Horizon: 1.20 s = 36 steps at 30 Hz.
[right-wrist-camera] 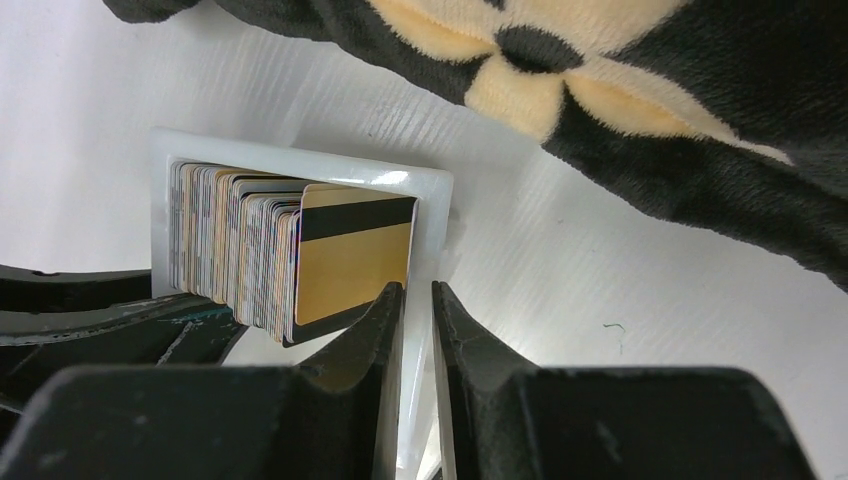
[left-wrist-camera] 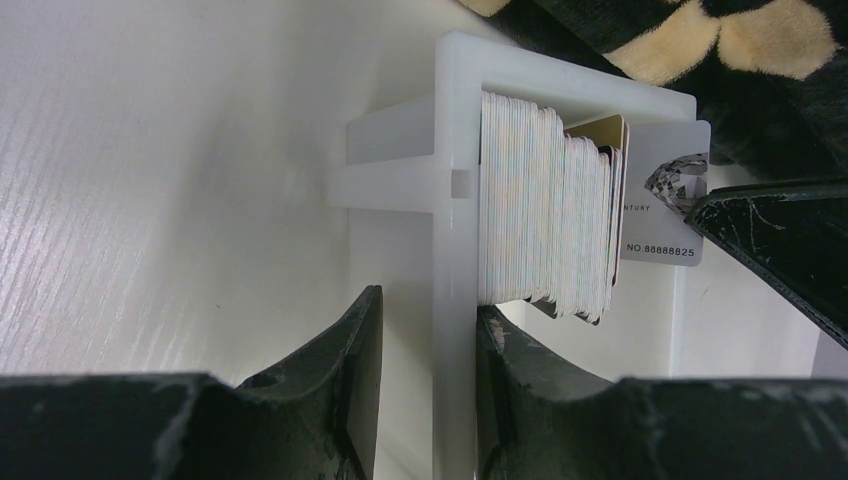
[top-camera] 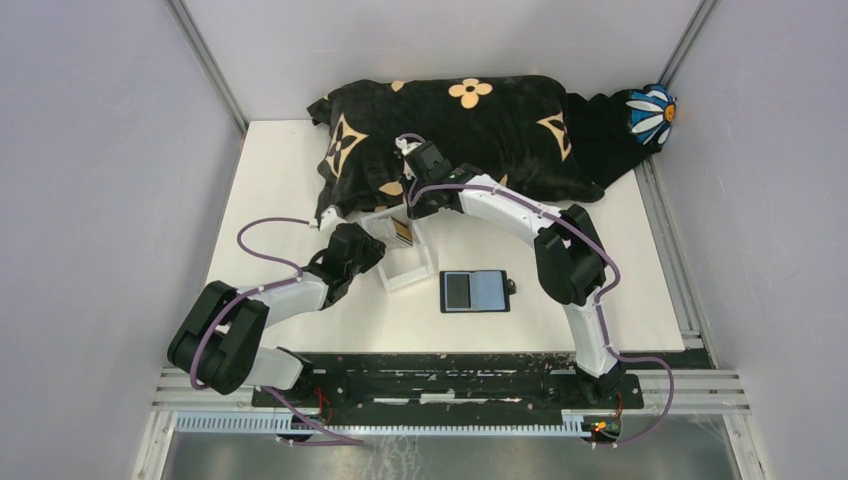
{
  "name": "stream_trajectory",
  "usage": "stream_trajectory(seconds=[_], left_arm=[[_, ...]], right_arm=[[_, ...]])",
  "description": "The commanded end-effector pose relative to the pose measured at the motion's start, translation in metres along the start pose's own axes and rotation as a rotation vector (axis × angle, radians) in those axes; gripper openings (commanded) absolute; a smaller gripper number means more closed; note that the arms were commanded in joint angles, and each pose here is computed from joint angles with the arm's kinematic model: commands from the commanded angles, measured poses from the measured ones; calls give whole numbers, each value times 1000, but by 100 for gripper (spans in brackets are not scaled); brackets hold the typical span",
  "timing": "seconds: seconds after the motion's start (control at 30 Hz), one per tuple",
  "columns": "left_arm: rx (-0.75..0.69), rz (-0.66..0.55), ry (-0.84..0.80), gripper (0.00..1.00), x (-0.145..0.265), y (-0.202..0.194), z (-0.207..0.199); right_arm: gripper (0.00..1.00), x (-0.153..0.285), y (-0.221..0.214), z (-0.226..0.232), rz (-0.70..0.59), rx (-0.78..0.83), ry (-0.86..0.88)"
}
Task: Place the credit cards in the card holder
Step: Pick up the credit card from the storage box.
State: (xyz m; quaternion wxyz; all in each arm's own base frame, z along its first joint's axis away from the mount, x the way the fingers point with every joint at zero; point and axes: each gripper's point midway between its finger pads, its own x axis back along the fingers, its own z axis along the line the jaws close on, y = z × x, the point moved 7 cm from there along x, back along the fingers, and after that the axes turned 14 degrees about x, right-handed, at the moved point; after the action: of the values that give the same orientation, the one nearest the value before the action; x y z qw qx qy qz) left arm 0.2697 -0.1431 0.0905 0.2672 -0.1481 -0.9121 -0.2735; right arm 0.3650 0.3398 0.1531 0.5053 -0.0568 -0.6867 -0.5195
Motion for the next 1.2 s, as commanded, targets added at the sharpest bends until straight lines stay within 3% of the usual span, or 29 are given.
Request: stream_trajectory(seconds=[0.0,0.57,0.77,0.83,1.17], left_arm=[[-12,28,66,34,0,-7,20],[-12,29,58,33,0,-6,17],[-11,24,57,33,-1,-5,16],[-9,21,59,34,-1,-5,15],[-7,-23,16,44,7,8,-2]], right_arm=[[21,-10,-31,-23,166,96,-177],[18,-17,-34,-9,203,197,-230],[1,-13,-31,-6,195,233,-254],[1,-12,-29,-4,188,242,-251],[1,11,-5,5,77,236,-227]])
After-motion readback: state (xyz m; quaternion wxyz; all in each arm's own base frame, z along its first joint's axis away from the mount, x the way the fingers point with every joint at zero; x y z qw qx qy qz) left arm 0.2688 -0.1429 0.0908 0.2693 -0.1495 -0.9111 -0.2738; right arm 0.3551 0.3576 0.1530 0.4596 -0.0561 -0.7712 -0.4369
